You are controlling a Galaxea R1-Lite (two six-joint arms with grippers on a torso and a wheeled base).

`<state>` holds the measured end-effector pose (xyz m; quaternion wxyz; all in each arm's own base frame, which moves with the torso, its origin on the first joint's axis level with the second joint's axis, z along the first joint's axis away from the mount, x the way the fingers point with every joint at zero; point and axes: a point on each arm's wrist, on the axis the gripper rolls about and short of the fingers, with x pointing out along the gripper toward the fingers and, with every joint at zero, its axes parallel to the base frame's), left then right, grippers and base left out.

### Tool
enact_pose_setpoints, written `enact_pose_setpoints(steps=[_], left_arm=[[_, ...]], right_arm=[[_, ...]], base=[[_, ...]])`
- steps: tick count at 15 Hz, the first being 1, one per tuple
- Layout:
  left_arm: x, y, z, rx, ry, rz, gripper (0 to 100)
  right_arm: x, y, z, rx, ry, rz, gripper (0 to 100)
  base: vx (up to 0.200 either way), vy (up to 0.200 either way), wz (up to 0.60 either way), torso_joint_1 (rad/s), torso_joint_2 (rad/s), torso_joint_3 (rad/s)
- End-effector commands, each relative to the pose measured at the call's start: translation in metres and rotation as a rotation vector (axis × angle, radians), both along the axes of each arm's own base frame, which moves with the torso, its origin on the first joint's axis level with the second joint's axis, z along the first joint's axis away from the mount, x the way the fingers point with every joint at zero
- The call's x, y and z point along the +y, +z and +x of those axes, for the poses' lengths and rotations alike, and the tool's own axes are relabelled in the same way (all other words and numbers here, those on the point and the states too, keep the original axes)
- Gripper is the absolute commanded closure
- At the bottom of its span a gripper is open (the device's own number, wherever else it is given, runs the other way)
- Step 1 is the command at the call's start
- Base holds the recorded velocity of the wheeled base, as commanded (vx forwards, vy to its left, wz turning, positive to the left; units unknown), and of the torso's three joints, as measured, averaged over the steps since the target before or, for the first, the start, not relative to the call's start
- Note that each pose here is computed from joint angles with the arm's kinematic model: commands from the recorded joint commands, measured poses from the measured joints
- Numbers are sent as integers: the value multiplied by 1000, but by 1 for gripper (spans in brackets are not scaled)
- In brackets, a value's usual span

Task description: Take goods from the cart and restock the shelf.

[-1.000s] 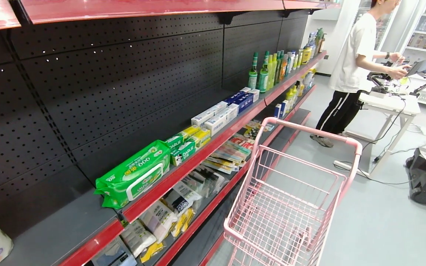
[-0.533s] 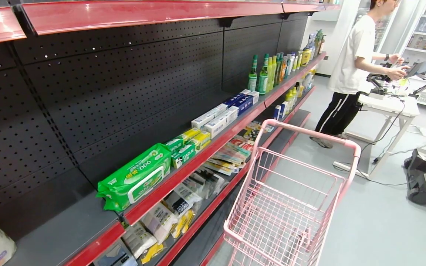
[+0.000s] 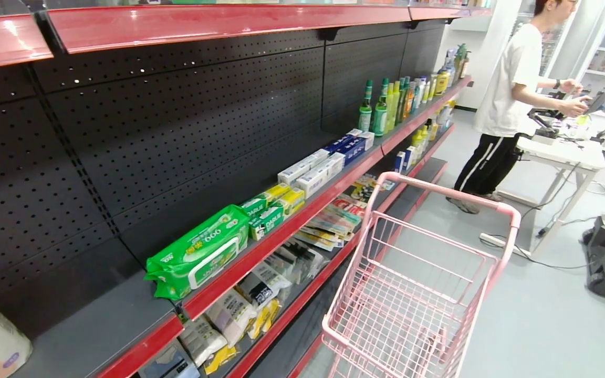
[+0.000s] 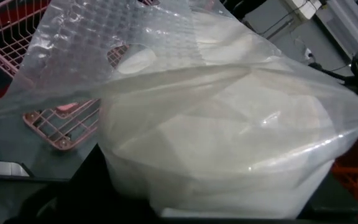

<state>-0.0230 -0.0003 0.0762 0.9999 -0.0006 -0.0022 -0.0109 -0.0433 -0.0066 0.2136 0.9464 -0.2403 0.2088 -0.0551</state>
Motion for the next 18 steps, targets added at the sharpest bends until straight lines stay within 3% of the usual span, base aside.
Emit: enact_pose_setpoints(steps=[1, 18], left_arm=[[0, 0, 0, 1, 0, 0, 0], [0, 0, 0, 1, 0, 1, 0]], right_arm=[[0, 0, 3, 11, 1, 1, 100], [0, -1, 2, 4, 0, -2, 100]], base=[[0, 0, 600, 2, 2, 2], [0, 0, 600, 4, 2, 2]])
